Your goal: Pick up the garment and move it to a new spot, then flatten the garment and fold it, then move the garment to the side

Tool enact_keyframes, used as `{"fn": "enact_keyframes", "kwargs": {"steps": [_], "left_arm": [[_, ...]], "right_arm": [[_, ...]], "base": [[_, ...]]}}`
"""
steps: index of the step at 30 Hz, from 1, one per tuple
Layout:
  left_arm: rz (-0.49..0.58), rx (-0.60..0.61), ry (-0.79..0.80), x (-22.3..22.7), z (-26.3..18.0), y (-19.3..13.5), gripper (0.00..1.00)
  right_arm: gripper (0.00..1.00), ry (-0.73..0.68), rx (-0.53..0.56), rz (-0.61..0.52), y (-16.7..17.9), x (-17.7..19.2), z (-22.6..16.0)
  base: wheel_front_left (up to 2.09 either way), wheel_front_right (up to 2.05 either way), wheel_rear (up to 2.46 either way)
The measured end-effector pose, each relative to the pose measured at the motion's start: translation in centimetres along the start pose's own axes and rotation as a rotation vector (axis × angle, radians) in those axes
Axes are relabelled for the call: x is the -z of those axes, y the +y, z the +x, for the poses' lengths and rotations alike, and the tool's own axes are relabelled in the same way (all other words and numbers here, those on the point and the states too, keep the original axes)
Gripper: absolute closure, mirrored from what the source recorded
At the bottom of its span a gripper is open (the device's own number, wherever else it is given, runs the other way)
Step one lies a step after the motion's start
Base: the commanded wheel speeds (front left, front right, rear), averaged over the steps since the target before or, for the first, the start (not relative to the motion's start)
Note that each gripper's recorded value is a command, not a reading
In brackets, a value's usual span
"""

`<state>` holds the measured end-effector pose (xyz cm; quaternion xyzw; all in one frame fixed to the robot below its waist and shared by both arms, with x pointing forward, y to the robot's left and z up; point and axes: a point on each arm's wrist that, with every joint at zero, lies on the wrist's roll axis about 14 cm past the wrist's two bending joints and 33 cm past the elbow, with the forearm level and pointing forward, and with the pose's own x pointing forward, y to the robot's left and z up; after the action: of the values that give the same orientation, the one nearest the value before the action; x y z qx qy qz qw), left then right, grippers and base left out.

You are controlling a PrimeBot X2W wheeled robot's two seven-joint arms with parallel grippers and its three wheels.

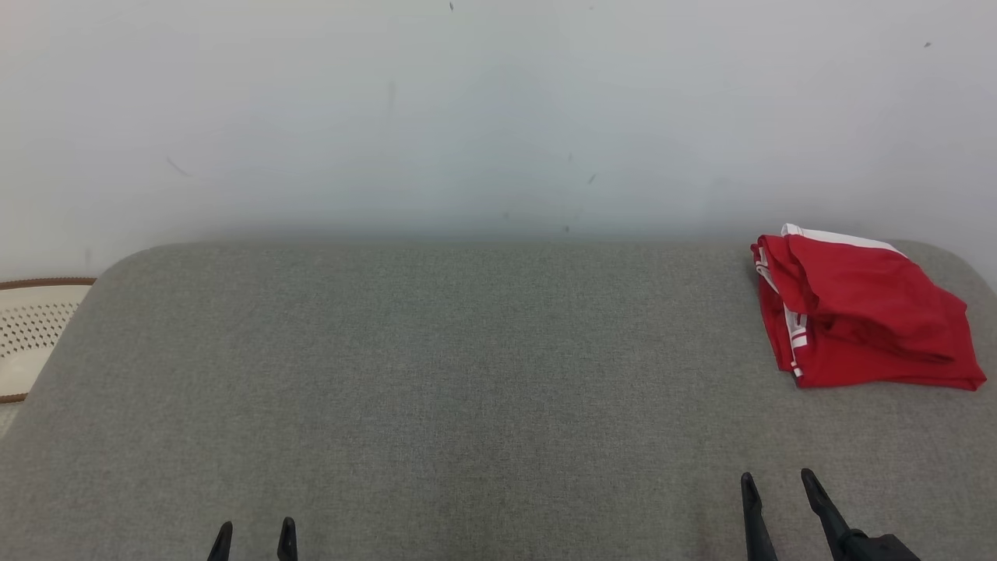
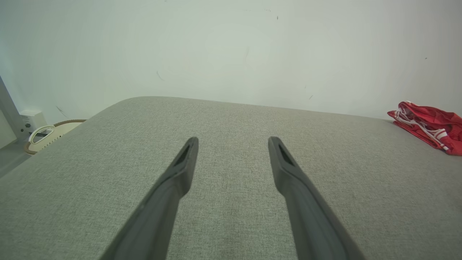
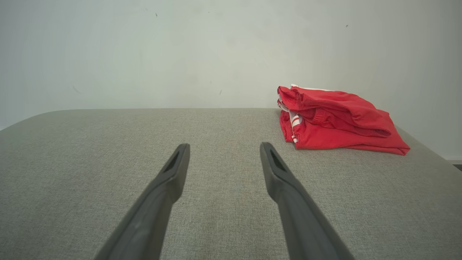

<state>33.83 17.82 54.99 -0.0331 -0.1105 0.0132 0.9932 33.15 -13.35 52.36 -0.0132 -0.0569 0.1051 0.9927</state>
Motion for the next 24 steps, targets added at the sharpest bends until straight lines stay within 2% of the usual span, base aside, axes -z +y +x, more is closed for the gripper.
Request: {"fn": "enact_keyframes", "kwargs": {"steps": [9, 10, 15, 24], "left_arm": [[-0.008, 0.017, 0.005, 0.2, 0.1, -0.4, 0.0], [-0.01, 0.023, 0.007, 0.2, 0.1, -0.5, 1.0], [-0.026, 0.015, 0.068, 1.9, -0.4, -0.5, 1.0], [-0.198, -0.025, 0.134, 3.3, -0.3, 0.0, 1.0]], "right_arm": [[0.0, 0.004, 0.004, 0.002, -0.1, 0.1, -0.1], [1.0, 0.005, 0.005, 0.003, -0.1, 0.1, -0.1], [1.0, 0.063, 0.011, 0.019, -0.1, 2.0, -0.9], [1.0, 0.086, 0.076, 0.213, -1.6, 2.7, -0.8]], "base": [[0.0, 0.0, 0.0], [0.0, 0.0, 0.0], [0.0, 0.0, 0.0], [0.0, 0.0, 0.0]]}}
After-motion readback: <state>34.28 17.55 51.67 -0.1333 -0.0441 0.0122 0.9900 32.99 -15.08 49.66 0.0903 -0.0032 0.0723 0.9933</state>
